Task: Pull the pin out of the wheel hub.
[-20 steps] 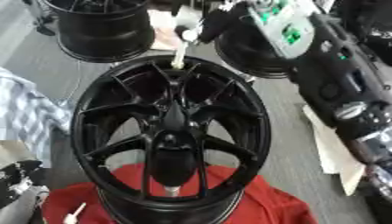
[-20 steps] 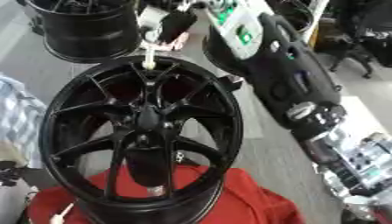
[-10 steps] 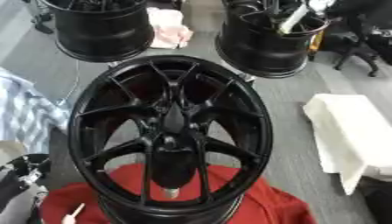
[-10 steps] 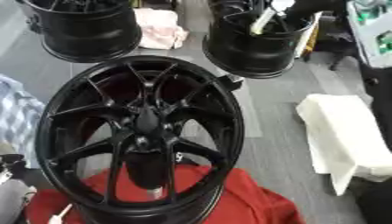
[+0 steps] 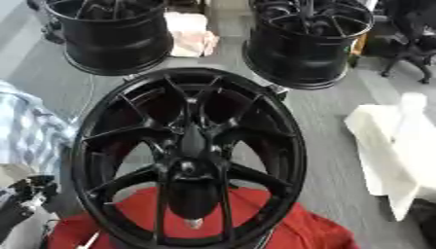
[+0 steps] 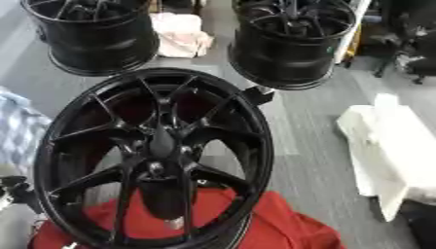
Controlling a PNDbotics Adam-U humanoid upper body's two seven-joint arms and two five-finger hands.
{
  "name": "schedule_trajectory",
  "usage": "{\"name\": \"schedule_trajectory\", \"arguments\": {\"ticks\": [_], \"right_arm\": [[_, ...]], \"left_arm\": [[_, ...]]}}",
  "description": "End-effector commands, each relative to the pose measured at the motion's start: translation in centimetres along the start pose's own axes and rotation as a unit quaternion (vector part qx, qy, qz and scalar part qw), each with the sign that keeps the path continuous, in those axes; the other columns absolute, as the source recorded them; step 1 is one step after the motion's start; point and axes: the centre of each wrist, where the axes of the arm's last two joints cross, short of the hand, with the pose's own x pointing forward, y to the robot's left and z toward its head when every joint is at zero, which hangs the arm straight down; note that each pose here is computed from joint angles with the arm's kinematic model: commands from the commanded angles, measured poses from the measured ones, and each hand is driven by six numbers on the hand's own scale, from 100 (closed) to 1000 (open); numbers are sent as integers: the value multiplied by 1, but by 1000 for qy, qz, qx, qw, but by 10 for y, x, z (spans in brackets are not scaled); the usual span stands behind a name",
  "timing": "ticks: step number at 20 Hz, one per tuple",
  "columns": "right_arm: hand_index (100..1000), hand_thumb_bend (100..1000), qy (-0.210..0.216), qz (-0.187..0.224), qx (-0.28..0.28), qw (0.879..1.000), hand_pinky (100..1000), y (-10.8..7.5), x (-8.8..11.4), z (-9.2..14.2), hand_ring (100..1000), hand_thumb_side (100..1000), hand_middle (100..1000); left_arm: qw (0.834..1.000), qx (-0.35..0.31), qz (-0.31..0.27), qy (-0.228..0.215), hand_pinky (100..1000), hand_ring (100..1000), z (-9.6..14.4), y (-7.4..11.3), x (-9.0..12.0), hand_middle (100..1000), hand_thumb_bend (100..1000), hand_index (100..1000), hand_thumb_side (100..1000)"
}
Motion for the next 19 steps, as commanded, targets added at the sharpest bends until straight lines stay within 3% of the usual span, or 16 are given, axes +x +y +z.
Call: {"name": "schedule_trajectory", "arguments": {"ticks": [1,8,12,15,19], "right_arm": [[875,110,-24,-54,-45,997,764,0,-5,12,722,566,753],[840,100,-112,-120,-11,986,722,95,-5,50,654,544,680],[829,100,-117,-166,22,979,715,152,-20,71,636,539,664],[827,100,-104,-188,28,976,711,172,-37,73,629,541,655],[830,100,-99,-210,17,973,712,184,-52,69,631,546,655]], "left_arm": [[1000,-7,-16,-13,688,672,-6,7,11,639,502,763,521],[999,-27,-13,-12,687,672,-10,-2,11,639,501,763,520],[999,-32,-10,-12,687,672,-11,-4,10,639,499,763,520],[999,-33,-10,-13,687,672,-11,-5,10,639,499,763,520],[999,-32,-11,-13,687,672,-10,-4,9,639,499,763,522]]}}
